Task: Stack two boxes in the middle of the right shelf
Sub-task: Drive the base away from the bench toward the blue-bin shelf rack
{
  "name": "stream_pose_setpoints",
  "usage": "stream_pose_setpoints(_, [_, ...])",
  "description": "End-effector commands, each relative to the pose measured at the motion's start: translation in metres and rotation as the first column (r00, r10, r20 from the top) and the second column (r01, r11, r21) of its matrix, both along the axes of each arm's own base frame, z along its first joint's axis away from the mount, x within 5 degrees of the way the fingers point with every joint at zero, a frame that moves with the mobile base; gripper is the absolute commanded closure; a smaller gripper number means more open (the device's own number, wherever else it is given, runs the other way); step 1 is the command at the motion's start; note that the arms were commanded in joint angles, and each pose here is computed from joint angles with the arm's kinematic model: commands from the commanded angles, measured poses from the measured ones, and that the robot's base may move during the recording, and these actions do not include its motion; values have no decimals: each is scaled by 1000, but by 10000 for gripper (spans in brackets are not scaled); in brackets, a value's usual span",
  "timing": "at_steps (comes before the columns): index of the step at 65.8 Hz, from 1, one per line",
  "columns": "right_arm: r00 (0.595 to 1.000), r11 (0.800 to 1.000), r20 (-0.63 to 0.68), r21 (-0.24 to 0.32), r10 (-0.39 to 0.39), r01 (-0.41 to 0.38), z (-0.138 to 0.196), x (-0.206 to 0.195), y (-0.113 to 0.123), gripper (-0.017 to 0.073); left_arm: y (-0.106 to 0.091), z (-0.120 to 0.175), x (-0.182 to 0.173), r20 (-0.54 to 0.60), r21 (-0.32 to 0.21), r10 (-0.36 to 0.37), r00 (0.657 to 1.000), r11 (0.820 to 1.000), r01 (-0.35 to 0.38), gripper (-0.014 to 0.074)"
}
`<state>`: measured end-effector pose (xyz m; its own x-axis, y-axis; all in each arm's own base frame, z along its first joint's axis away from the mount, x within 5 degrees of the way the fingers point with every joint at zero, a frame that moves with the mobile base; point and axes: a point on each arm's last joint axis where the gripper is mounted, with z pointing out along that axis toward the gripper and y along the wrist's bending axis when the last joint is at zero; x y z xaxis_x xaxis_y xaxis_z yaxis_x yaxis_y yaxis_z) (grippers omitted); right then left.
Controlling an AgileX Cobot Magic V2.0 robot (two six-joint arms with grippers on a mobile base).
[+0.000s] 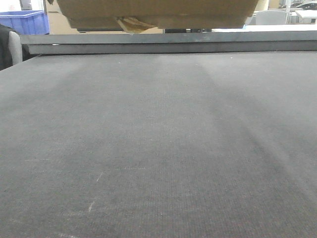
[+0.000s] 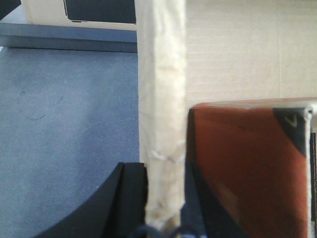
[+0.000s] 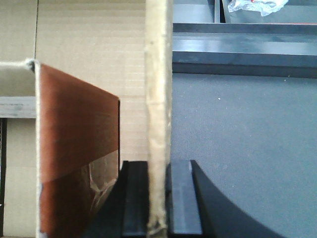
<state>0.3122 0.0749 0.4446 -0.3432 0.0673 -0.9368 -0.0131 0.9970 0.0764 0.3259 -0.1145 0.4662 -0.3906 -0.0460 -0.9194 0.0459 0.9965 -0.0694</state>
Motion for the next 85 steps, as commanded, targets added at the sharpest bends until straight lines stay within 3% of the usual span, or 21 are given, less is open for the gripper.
stream_pose_setpoints(1, [995, 1000, 95, -6, 24, -23, 13, 0, -1, 722, -1, 14, -4, 78, -39, -24, 997, 999, 27, 704])
stream_pose_setpoints(85, [995, 1000, 96, -5, 24, -24, 13, 0, 0, 722, -1, 15, -5, 81, -38, -23, 996, 999, 27, 704])
